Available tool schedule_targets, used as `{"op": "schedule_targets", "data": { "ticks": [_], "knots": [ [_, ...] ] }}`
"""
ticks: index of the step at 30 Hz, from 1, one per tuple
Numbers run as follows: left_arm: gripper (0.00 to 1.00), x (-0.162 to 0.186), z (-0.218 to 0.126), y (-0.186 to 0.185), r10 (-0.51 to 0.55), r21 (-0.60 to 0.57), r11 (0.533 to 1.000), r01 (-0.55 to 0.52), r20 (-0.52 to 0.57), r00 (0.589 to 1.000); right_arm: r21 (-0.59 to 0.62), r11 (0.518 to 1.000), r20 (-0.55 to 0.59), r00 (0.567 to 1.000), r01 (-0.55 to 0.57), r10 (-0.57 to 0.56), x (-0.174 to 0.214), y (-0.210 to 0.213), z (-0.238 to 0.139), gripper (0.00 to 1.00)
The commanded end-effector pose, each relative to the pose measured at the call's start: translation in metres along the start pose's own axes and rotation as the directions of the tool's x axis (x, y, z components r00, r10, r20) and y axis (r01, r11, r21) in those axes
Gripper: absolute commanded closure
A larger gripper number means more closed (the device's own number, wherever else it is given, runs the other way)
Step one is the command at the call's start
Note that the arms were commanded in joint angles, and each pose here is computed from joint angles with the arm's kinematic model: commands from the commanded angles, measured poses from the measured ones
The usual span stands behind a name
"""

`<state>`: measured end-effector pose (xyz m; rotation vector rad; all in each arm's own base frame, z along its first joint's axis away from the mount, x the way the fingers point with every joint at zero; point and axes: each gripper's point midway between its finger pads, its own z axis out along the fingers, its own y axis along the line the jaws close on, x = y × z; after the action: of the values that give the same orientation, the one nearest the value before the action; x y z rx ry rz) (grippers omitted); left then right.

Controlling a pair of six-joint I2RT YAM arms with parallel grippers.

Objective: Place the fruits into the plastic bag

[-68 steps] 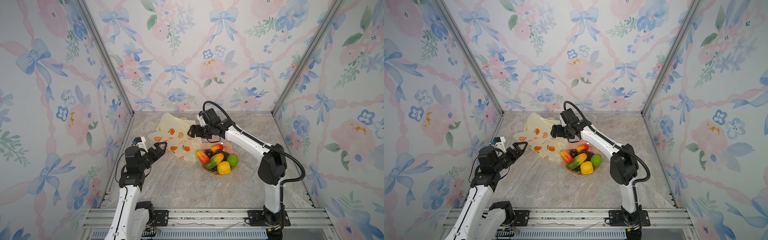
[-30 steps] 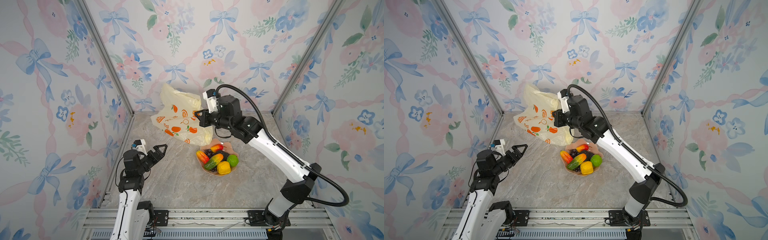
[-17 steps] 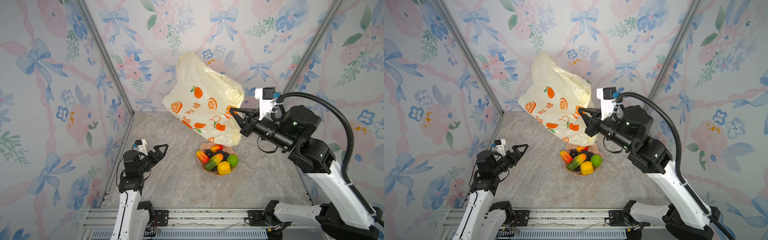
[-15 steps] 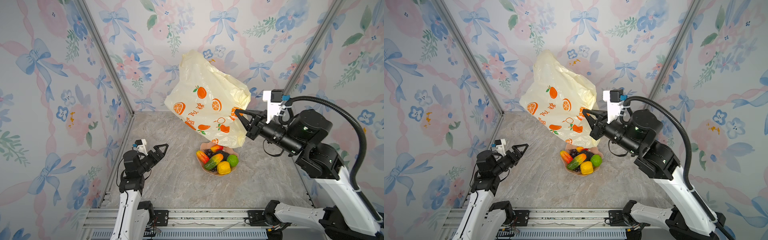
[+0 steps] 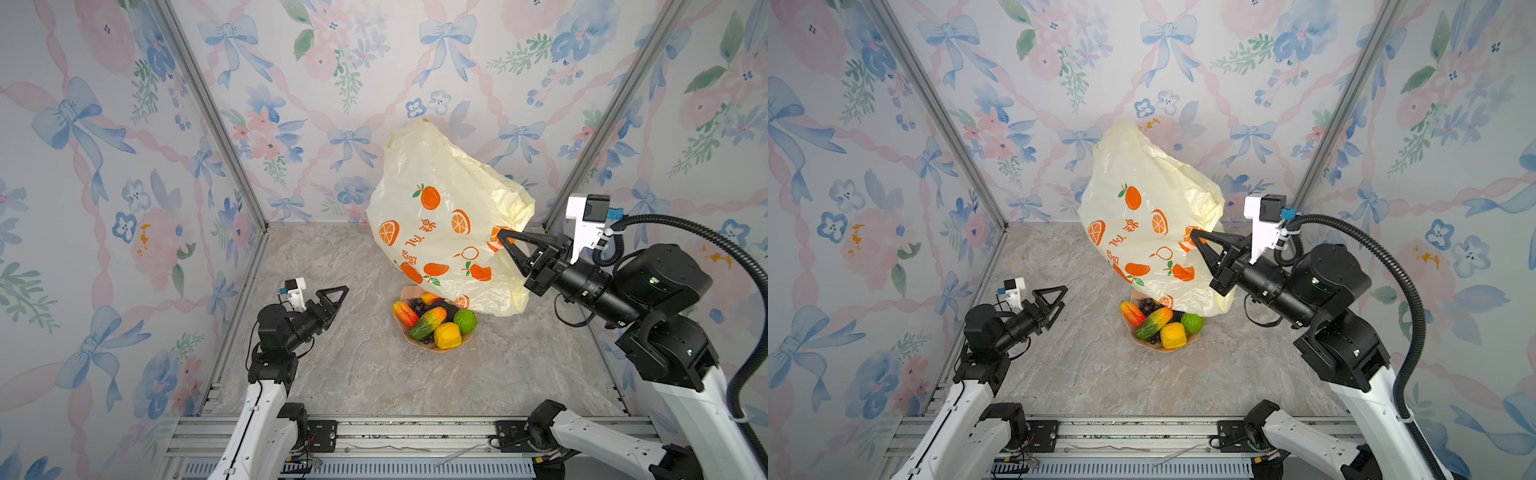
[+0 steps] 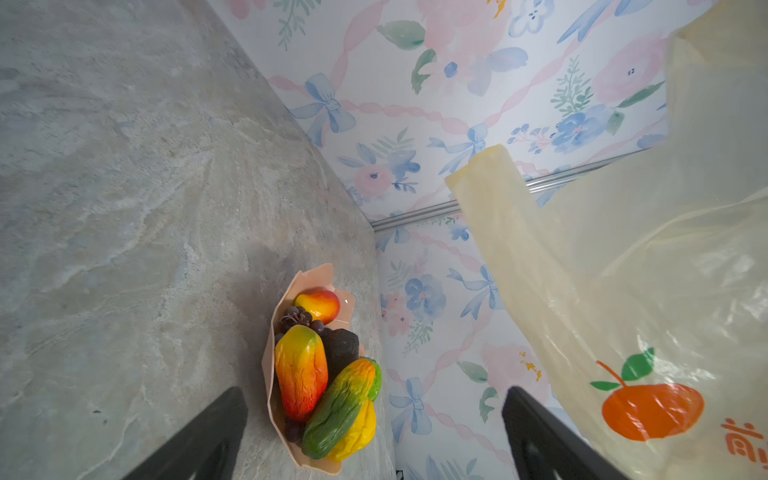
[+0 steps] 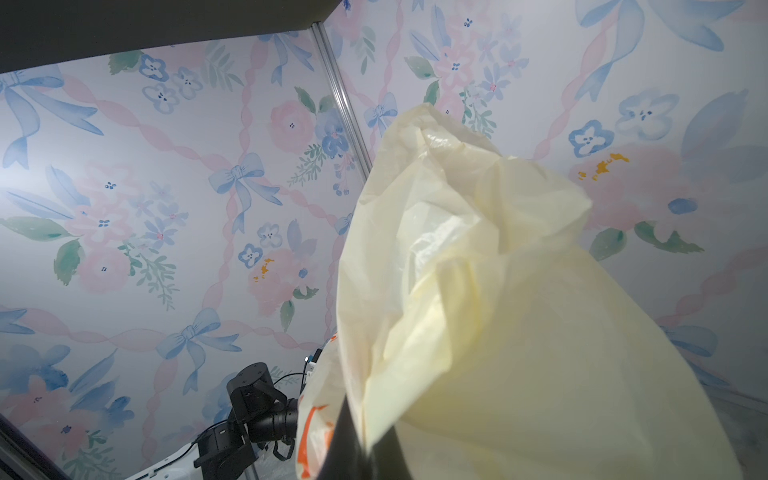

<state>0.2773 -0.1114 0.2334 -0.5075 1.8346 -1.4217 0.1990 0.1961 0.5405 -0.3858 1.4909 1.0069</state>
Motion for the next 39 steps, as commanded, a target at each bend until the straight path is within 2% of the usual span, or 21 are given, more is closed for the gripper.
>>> {"op": "schedule_targets", "data": {
  "ticks": [1, 8, 12, 14, 20, 26, 39],
  "knots": [
    [0.02, -0.013, 0.005, -0.03, 0.004, 0.081, 0.997, -0.006, 0.032, 0.999, -0.083, 0.996, 0.016, 1.0, -0.02, 0.021, -0.004, 0.013, -0.001, 1.0],
    [0.02, -0.024, 0.022, -0.038, -0.167, 0.192, 0.968, 0.162, 0.01, 0.986, -0.167, 0.986, -0.001, 0.999, -0.032, 0.032, 0.0, 0.023, 0.005, 1.0],
    [0.02, -0.02, 0.044, -0.045, -0.177, 0.183, 0.966, 0.184, -0.055, 0.983, -0.213, 0.975, -0.012, 0.998, -0.056, 0.055, 0.001, 0.03, 0.009, 1.0],
    [0.02, -0.022, 0.047, -0.044, -0.179, 0.178, 0.967, 0.185, -0.051, 0.983, -0.236, 0.969, -0.019, 0.997, -0.072, 0.069, 0.003, 0.032, 0.011, 1.0],
    [0.02, -0.013, 0.045, -0.025, -0.22, 0.145, 0.963, 0.225, -0.053, 0.974, -0.302, 0.949, -0.014, 0.996, -0.092, 0.092, 0.005, 0.04, 0.017, 1.0],
    [0.02, -0.006, 0.04, -0.014, -0.263, 0.133, 0.954, 0.269, -0.058, 0.963, -0.342, 0.938, 0.025, 0.997, -0.056, 0.068, -0.008, 0.052, 0.014, 1.0],
    [0.02, 0.002, 0.04, -0.018, -0.37, 0.15, 0.911, 0.383, -0.108, 0.923, -0.446, 0.895, 0.082, 0.995, -0.014, 0.057, -0.031, 0.085, 0.018, 1.0]
  ]
}}
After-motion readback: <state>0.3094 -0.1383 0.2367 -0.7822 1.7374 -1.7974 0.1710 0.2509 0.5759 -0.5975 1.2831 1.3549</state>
